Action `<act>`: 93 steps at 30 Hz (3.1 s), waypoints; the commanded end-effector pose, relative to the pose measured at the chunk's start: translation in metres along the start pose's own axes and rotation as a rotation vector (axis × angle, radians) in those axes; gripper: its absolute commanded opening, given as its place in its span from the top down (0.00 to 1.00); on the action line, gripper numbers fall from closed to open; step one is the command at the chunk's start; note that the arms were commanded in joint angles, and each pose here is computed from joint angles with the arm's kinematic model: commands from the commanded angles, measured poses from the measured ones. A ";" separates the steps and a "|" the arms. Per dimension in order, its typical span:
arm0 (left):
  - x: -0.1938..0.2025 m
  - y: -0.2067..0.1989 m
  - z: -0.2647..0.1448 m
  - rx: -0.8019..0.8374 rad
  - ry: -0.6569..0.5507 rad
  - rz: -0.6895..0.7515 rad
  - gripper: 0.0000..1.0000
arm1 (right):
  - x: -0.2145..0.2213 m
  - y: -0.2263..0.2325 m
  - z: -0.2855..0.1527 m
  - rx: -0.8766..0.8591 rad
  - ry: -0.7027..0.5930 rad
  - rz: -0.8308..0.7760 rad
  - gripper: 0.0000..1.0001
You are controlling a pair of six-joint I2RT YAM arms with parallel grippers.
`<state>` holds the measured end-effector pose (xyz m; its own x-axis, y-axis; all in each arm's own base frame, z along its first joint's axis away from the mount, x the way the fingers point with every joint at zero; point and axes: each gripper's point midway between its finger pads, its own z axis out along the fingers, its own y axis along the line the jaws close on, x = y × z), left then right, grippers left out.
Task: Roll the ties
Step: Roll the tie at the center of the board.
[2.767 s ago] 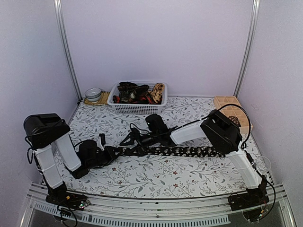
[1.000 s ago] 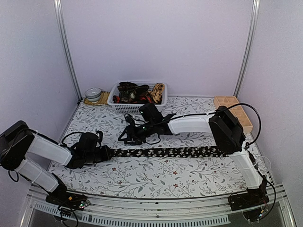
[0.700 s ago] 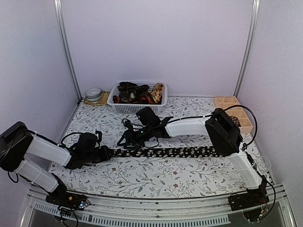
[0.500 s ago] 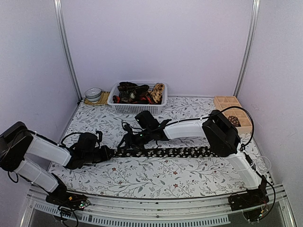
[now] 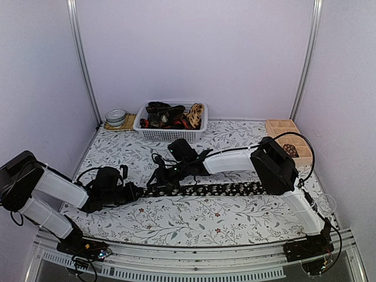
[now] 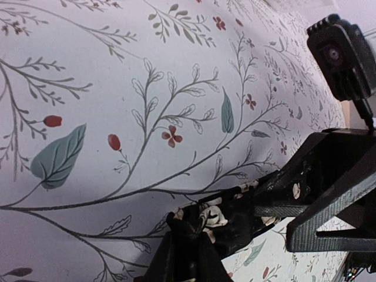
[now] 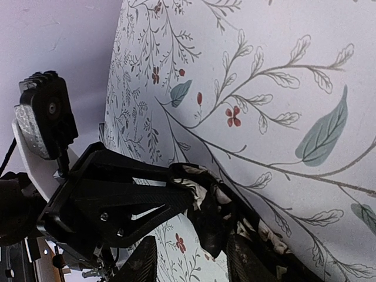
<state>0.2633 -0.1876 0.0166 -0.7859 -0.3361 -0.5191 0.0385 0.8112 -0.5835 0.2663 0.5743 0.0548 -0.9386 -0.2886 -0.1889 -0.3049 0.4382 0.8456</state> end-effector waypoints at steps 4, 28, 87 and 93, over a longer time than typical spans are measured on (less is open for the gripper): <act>0.000 -0.008 -0.002 0.048 0.007 -0.014 0.89 | 0.024 -0.056 0.024 0.077 0.054 0.061 0.61; 0.002 0.000 -0.005 0.011 -0.015 -0.024 0.76 | 0.031 -0.047 0.016 0.047 0.061 0.068 0.95; 0.060 0.009 0.011 0.089 0.029 -0.330 0.97 | 0.047 -0.086 0.024 0.113 0.084 0.194 0.95; 0.047 0.010 0.016 0.011 -0.005 -0.237 1.00 | 0.043 -0.082 0.020 0.108 0.074 0.189 0.92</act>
<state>0.2499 -0.2211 0.0212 -0.7267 -0.6067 -0.3222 -0.0560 0.5198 -0.8524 0.2573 0.5617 0.0265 -0.9609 -0.2607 -0.0936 -0.2126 0.4773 0.8526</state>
